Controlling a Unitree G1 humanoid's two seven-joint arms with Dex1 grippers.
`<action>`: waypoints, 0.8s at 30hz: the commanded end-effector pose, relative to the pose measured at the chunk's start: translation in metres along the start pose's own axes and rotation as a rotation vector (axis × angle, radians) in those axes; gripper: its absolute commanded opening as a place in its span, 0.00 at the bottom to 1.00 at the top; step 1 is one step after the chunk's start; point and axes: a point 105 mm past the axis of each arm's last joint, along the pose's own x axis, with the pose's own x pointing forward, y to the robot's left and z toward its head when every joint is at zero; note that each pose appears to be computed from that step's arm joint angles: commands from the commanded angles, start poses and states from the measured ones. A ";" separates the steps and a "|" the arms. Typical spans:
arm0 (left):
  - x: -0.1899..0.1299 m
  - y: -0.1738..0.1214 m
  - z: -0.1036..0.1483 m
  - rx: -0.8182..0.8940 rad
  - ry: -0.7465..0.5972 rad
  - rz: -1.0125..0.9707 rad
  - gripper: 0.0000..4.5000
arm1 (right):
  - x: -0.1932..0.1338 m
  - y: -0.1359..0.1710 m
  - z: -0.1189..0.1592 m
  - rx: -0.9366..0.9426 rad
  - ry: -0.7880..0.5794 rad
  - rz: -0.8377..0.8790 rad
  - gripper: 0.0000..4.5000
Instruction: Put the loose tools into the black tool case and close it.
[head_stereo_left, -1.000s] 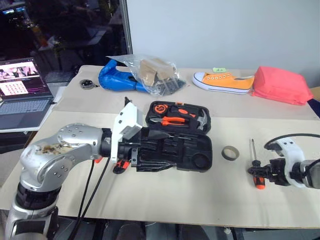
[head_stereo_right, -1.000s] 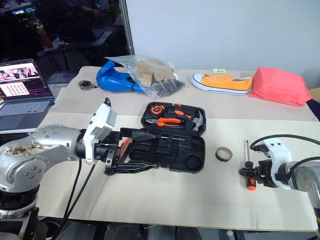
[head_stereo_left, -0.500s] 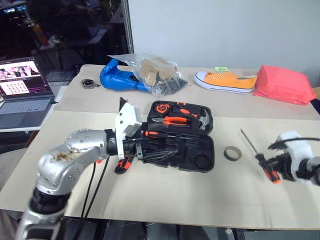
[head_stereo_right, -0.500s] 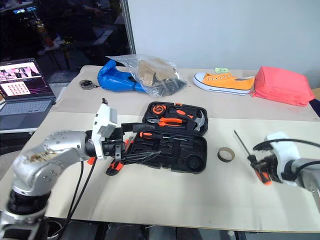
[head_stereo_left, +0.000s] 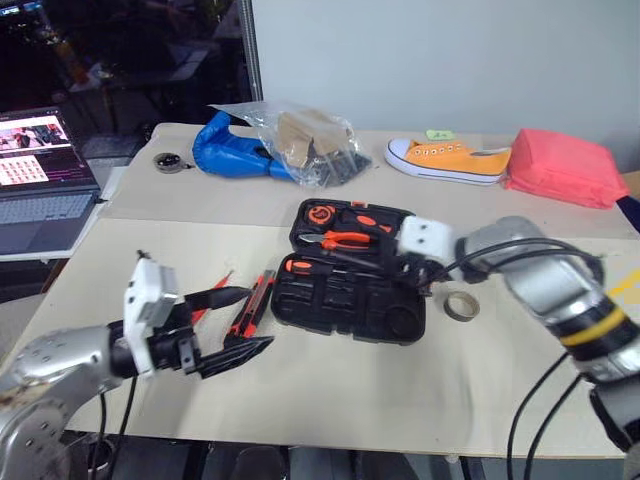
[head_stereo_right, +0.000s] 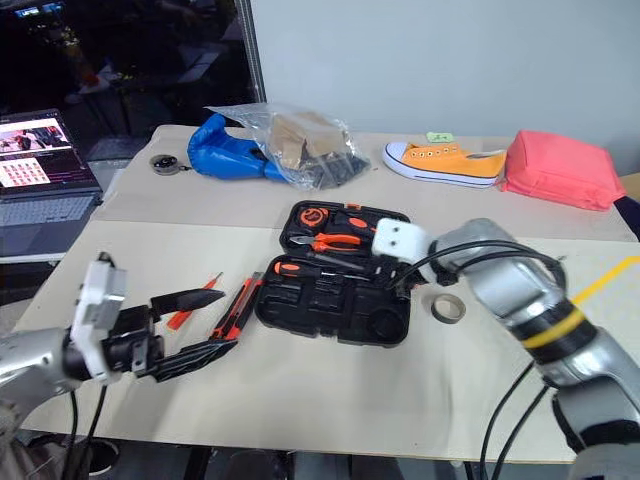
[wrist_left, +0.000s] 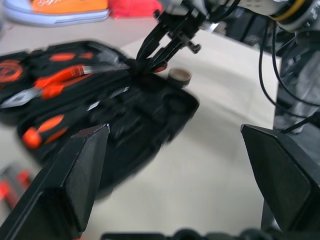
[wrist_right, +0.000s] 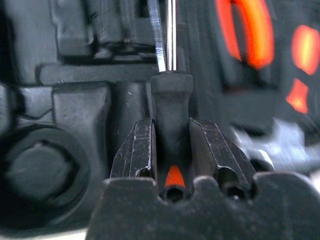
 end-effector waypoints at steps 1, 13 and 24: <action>-0.010 -0.006 0.010 0.072 -0.003 0.015 1.00 | 0.001 -0.002 0.001 -0.089 0.006 0.032 0.15; -0.017 -0.010 0.005 0.053 0.002 0.068 1.00 | 0.008 0.011 0.003 -0.017 -0.008 0.132 0.14; -0.013 -0.011 0.004 0.042 -0.005 0.064 1.00 | 0.024 0.019 0.003 0.172 -0.003 0.172 0.14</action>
